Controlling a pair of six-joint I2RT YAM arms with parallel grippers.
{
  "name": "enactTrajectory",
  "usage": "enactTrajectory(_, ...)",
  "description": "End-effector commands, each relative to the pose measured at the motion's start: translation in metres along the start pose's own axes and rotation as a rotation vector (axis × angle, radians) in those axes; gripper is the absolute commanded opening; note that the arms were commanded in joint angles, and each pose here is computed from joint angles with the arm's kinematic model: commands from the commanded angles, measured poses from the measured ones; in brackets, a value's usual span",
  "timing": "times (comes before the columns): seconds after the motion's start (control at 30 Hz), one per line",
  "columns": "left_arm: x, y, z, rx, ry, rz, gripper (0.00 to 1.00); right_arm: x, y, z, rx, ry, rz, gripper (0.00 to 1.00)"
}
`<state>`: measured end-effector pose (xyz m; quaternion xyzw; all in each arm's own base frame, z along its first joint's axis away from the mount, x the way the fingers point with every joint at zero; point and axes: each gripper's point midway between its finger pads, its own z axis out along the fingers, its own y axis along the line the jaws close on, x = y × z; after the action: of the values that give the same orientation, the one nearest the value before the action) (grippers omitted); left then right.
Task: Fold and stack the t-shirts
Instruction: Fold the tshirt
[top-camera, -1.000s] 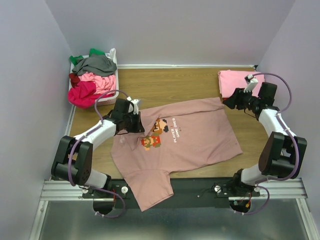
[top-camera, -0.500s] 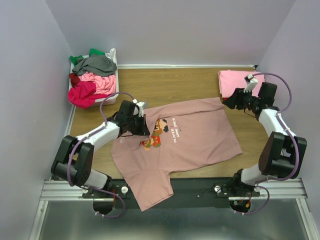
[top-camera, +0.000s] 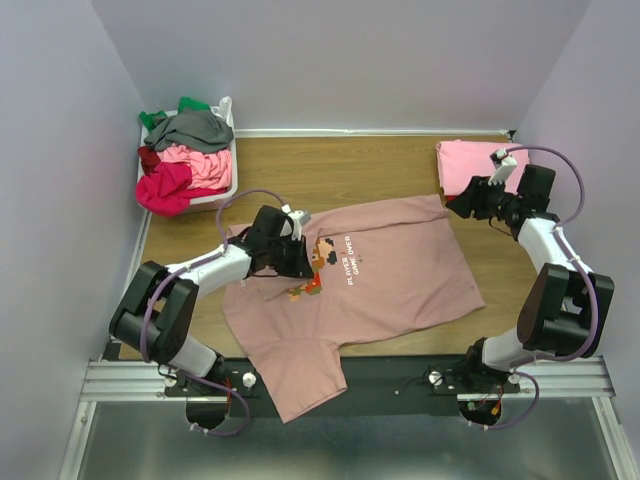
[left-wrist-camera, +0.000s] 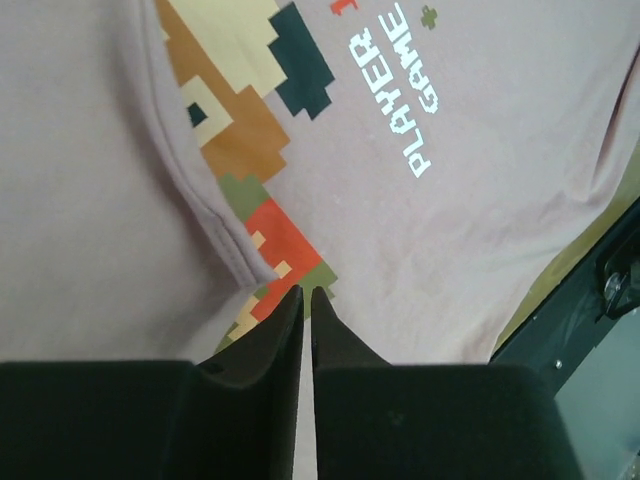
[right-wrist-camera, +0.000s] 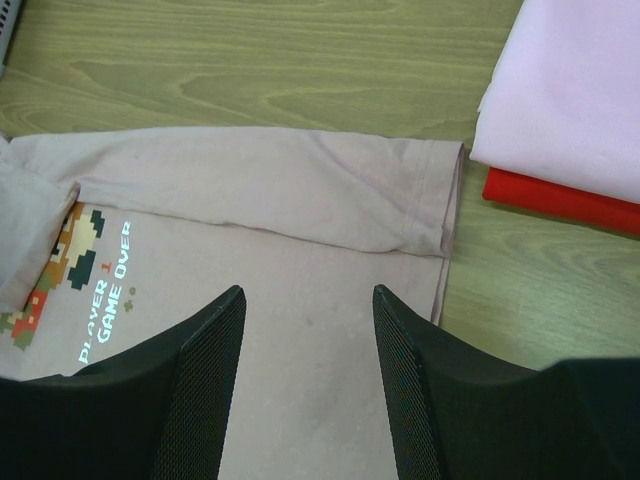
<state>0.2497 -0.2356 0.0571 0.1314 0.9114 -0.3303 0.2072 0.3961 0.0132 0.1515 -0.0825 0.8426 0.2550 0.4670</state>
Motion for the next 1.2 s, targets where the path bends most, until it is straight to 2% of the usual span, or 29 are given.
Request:
enactTrajectory(0.0,0.01,-0.017,0.006,0.093,0.033,0.007,0.16,0.008,0.001,-0.001,-0.014,0.018,0.022,0.61)
enactTrajectory(0.07,0.011,-0.021,0.004,0.111,0.038,0.023,0.19,0.009,0.001,-0.001,-0.014,0.02,0.024,0.61)
enactTrajectory(0.17,-0.013,-0.025,-0.013,0.062,-0.059,0.076,0.26,0.01,0.0,-0.001,-0.015,0.023,0.021,0.61)
enactTrajectory(0.27,-0.052,-0.032,-0.048,-0.028,-0.22,0.149,0.39,0.012,0.002,-0.001,-0.032,0.027,0.013,0.62)
enactTrajectory(0.3,-0.069,-0.028,-0.065,-0.095,-0.303,0.166,0.5,0.013,0.004,-0.001,-0.042,0.03,0.003,0.63)
enactTrajectory(0.4,-0.085,-0.016,-0.085,-0.184,-0.403,0.148,0.65,0.017,0.005,0.0,-0.06,0.042,-0.002,0.63)
enactTrajectory(0.47,-0.079,-0.008,-0.079,-0.181,-0.386,0.119,0.65,0.018,0.004,0.001,-0.058,0.048,0.0,0.63)
enactTrajectory(0.57,-0.056,0.001,-0.049,-0.146,-0.265,0.056,0.48,0.019,0.003,0.002,-0.056,0.053,0.001,0.63)
enactTrajectory(0.6,-0.044,0.007,-0.035,-0.136,-0.205,0.027,0.33,0.021,0.002,0.002,-0.055,0.058,0.005,0.63)
enactTrajectory(0.67,-0.037,0.013,-0.024,-0.139,-0.171,0.003,0.2,0.021,0.002,0.002,-0.053,0.059,0.006,0.63)
enactTrajectory(0.7,-0.031,0.018,-0.018,-0.147,-0.148,-0.006,0.09,0.022,0.001,0.003,-0.052,0.061,0.008,0.63)
enactTrajectory(0.8,-0.03,0.028,-0.015,-0.193,-0.151,-0.014,0.03,0.022,0.001,0.003,-0.054,0.063,0.008,0.63)
enactTrajectory(0.97,-0.031,0.042,-0.016,-0.274,-0.158,-0.011,0.01,0.024,0.0,0.004,-0.057,0.069,0.016,0.63)
enactTrajectory(1.17,-0.016,0.038,0.003,-0.229,-0.075,0.006,0.0,0.023,0.001,0.004,-0.057,0.068,0.016,0.63)
